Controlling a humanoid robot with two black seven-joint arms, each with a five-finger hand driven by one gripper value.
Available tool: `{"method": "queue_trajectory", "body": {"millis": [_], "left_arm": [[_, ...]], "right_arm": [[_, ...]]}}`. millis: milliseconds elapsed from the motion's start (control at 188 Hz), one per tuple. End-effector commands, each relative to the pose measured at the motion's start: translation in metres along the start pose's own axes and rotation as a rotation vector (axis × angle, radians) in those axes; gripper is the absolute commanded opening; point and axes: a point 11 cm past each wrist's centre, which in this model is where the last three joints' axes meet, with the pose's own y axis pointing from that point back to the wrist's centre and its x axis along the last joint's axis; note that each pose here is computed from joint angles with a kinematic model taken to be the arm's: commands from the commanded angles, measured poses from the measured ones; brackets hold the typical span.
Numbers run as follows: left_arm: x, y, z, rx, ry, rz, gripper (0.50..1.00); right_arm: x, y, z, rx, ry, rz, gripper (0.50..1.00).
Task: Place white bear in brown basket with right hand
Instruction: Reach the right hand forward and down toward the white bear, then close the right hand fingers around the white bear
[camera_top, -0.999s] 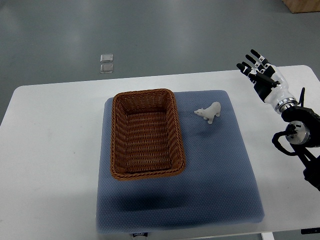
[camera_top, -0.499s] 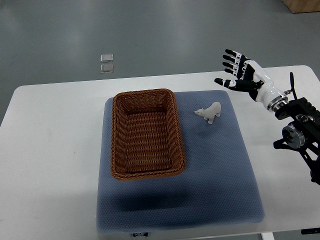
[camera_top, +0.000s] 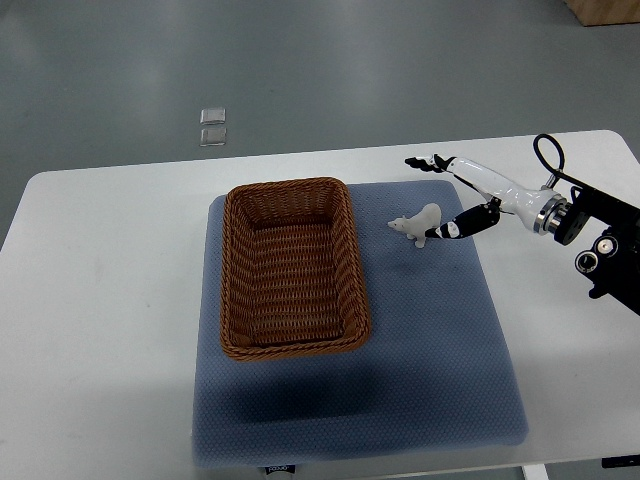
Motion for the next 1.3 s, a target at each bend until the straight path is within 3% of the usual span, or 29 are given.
{"method": "queue_trajectory", "body": {"millis": [0,1062,1296], "left_arm": [[0.000,0.000,0.000,0.000,0.000,0.000,1.000],[0.000,0.000,0.000,0.000,0.000,-0.001,1.000],[0.000,0.000,0.000,0.000,0.000,0.000,1.000]], "right_arm": [[-0.004,-0.004,-0.003,0.001,0.100,-0.041,0.926],[-0.012,-0.030,0.016,-0.054,0.544,-0.195,0.911],[-0.014,-0.030,0.017,-0.053,0.562,-0.201,0.877]]}}
